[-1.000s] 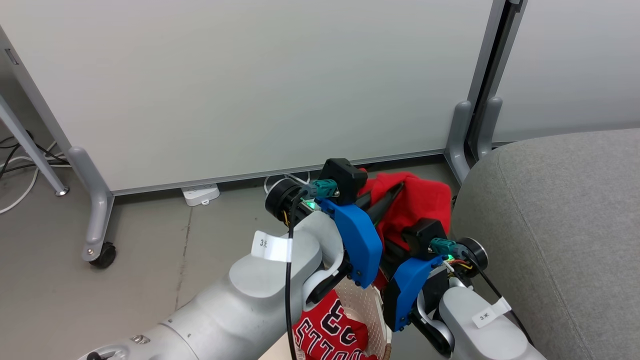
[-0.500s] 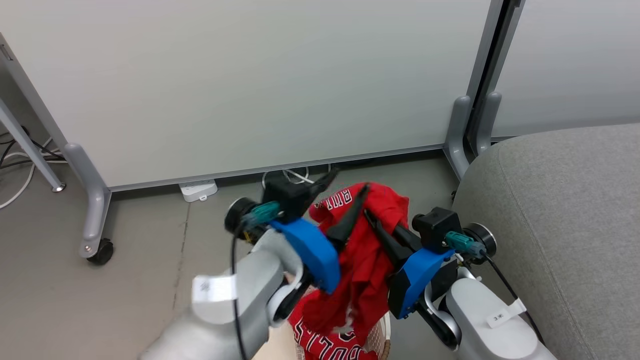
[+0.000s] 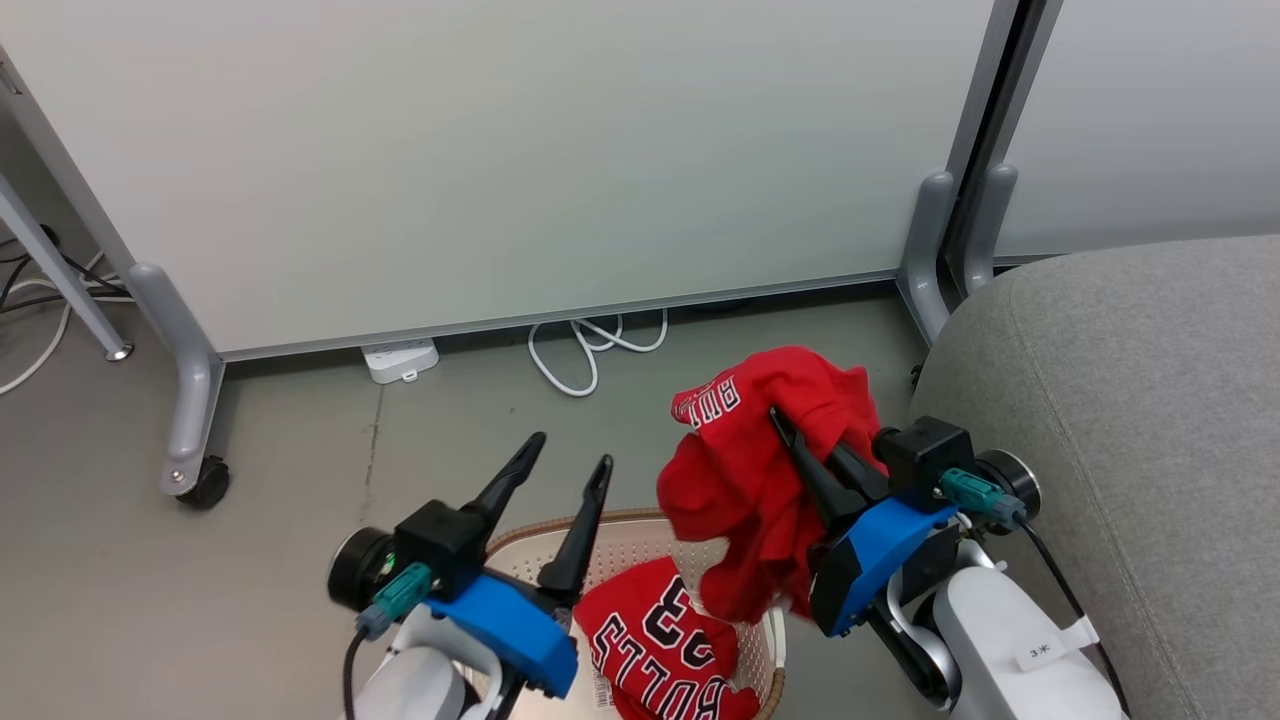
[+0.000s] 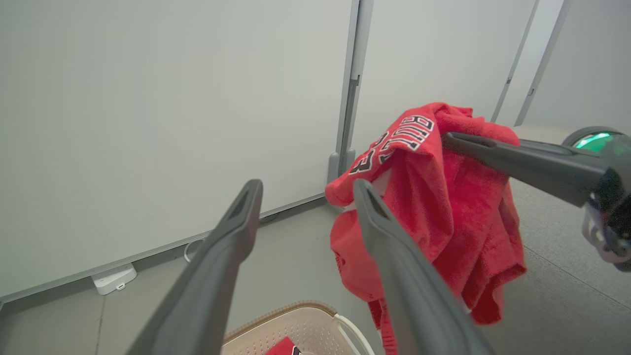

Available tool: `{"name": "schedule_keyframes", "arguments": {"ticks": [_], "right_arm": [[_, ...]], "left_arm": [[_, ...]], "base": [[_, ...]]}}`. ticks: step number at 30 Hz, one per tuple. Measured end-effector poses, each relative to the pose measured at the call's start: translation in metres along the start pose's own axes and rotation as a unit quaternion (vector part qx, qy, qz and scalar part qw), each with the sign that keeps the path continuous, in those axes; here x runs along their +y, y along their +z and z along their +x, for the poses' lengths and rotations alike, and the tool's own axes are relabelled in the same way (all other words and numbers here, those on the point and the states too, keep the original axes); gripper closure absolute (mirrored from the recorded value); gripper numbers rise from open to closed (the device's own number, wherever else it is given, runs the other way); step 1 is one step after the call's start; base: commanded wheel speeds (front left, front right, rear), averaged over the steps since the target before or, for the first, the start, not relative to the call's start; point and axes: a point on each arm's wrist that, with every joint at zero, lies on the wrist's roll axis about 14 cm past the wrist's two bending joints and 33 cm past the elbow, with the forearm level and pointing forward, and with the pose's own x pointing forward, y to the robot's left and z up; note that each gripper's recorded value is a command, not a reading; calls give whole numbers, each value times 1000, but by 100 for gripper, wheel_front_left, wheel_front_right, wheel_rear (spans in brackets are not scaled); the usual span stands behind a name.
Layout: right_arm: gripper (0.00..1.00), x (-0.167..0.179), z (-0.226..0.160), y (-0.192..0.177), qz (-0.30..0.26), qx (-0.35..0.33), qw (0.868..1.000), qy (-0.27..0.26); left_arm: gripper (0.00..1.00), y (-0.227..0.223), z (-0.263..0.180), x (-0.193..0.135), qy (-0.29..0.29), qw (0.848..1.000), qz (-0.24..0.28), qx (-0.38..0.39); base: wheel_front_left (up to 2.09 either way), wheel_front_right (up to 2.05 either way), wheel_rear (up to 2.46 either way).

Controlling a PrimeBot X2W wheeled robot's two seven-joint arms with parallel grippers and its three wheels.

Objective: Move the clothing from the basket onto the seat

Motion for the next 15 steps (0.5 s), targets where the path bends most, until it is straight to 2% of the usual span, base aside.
{"name": "schedule_keyframes", "arguments": {"ticks": [9,15], "right_arm": [[100,-5,-6,2,2,0,1000,-12],[100,-5,-8,2,3,1,1000,-14]], "left_arm": [[0,-12,-31,29,75,997,-17,-5],[0,-14,-37,33,90,996,-16,-6]], "base": [[0,0,0],[0,0,0]]}}
